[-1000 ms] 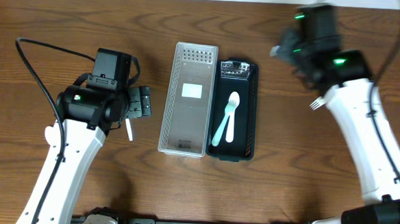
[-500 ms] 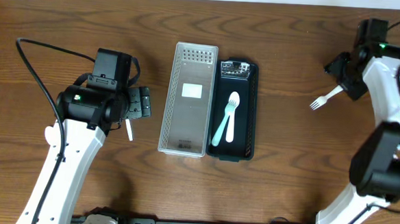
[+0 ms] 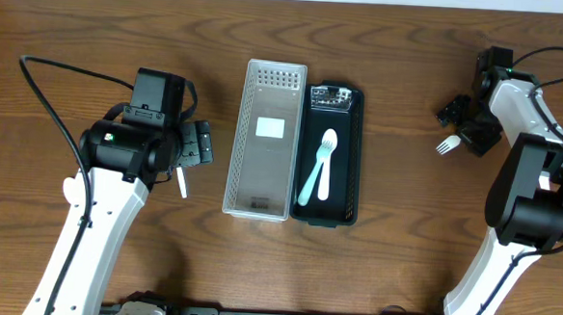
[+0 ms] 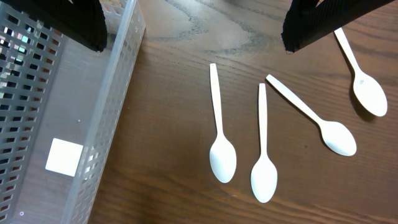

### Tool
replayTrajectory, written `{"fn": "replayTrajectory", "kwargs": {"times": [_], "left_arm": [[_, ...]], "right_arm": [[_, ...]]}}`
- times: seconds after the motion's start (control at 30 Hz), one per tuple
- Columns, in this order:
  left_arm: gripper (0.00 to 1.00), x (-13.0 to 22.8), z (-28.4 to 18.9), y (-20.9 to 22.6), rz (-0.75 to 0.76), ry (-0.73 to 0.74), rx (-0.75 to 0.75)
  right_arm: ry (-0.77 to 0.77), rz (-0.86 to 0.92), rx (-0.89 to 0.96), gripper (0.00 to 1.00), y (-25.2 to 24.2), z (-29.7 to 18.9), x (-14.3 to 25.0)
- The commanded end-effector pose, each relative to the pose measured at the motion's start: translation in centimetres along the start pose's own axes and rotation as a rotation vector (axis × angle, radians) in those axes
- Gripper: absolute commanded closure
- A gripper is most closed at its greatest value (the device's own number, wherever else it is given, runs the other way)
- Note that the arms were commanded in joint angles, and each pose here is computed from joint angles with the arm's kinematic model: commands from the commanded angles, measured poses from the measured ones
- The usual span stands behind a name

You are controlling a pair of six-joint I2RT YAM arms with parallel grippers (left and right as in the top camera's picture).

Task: Pack container
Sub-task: 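Move the right gripper to the second white fork and grasp it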

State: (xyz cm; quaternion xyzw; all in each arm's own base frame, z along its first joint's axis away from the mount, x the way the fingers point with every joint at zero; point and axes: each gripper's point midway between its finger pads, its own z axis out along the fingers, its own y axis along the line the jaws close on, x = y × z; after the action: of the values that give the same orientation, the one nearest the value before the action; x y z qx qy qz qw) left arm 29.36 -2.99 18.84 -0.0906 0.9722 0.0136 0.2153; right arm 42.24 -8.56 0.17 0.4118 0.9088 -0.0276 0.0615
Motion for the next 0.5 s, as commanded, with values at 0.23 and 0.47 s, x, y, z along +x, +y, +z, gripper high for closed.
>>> {"fn": "replayTrajectory", "kwargs": {"times": [0.23,0.47], "left_arm": [[0.08,-0.5,-0.2,0.1,-0.019,-0.011,-0.007],[0.08,-0.5,-0.2,0.1,-0.018,-0.011,-0.007]], "right_arm": [[0.033,-0.021,0.011,0.28,0.2,0.9,1.4],[0.058,-0.023,0.031,0.33,-0.5,1.6,2.3]]}}
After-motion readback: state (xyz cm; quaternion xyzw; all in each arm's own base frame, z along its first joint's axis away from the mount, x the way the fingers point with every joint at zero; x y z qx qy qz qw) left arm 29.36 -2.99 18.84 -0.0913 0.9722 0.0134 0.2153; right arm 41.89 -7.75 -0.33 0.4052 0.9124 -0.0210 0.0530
